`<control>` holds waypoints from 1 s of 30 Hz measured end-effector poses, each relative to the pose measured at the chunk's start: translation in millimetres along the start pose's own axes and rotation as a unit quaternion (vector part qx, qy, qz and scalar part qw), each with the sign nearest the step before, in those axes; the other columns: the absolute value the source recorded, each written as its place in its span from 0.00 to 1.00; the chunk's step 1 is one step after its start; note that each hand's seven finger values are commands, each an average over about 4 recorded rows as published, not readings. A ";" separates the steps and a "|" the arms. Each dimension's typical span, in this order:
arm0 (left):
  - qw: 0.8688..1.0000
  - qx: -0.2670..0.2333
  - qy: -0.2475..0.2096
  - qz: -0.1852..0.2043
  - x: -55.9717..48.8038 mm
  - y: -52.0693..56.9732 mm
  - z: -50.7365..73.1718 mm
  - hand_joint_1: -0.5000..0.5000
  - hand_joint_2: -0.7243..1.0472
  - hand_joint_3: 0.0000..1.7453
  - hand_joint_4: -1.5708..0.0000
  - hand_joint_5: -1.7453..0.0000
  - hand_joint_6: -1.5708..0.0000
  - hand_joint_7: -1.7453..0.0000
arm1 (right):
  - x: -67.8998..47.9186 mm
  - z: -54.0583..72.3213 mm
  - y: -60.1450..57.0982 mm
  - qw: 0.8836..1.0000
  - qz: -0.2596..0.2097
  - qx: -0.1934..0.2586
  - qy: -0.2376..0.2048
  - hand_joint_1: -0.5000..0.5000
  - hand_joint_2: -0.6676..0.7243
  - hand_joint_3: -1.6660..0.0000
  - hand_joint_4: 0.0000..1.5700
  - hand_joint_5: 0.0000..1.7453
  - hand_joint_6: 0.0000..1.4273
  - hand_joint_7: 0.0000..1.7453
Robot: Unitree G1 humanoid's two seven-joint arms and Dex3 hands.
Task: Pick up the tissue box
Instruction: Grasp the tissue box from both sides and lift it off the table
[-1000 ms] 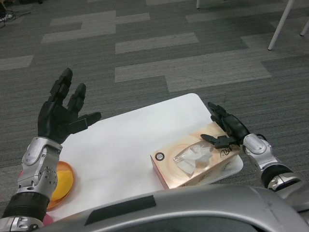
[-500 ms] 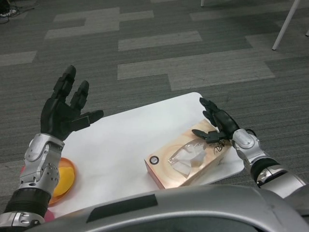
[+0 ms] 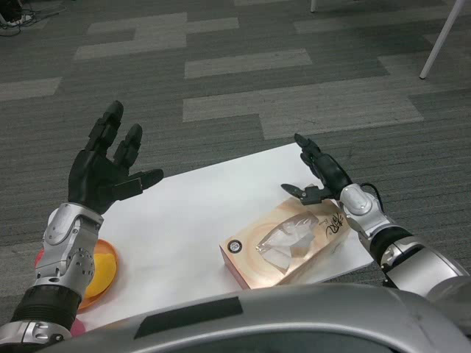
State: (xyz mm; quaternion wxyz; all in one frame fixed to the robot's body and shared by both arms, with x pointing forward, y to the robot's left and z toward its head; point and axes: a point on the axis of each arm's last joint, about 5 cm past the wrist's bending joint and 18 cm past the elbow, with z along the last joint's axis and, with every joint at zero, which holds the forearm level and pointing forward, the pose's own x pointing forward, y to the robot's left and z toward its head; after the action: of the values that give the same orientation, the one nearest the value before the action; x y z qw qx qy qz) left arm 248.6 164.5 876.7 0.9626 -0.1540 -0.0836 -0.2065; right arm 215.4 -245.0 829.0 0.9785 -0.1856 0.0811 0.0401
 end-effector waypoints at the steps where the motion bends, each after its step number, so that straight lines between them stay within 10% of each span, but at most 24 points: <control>1: 1.000 0.000 0.000 0.000 0.0 -0.1 -0.1 1.00 1.00 0.10 1.00 1.00 1.00 1.00 | 0.7 0.9 0.1 1.000 -0.002 0.000 -0.002 0.17 0.09 0.57 0.00 0.06 0.00 0.00; 13: 1.000 0.000 0.001 -0.003 0.3 -1.0 -0.4 1.00 1.00 0.10 1.00 1.00 1.00 1.00 | 0.4 8.8 -13.4 0.997 -0.059 0.025 -0.051 0.20 0.09 0.62 0.00 0.06 0.00 0.00; 30: 0.998 0.005 0.038 -0.047 0.1 -10.4 -8.6 1.00 1.00 0.10 0.98 1.00 1.00 1.00 | -50.6 -14.7 -60.0 0.991 -0.128 0.017 -0.021 0.19 0.09 0.57 0.00 0.06 0.00 0.00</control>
State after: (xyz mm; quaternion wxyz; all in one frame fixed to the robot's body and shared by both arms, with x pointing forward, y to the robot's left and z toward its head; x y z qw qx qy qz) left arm 245.1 152.6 871.3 0.9552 -0.1372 -0.0555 -0.2563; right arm 170.1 -308.6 845.7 0.9801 -0.1769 0.0368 -0.0827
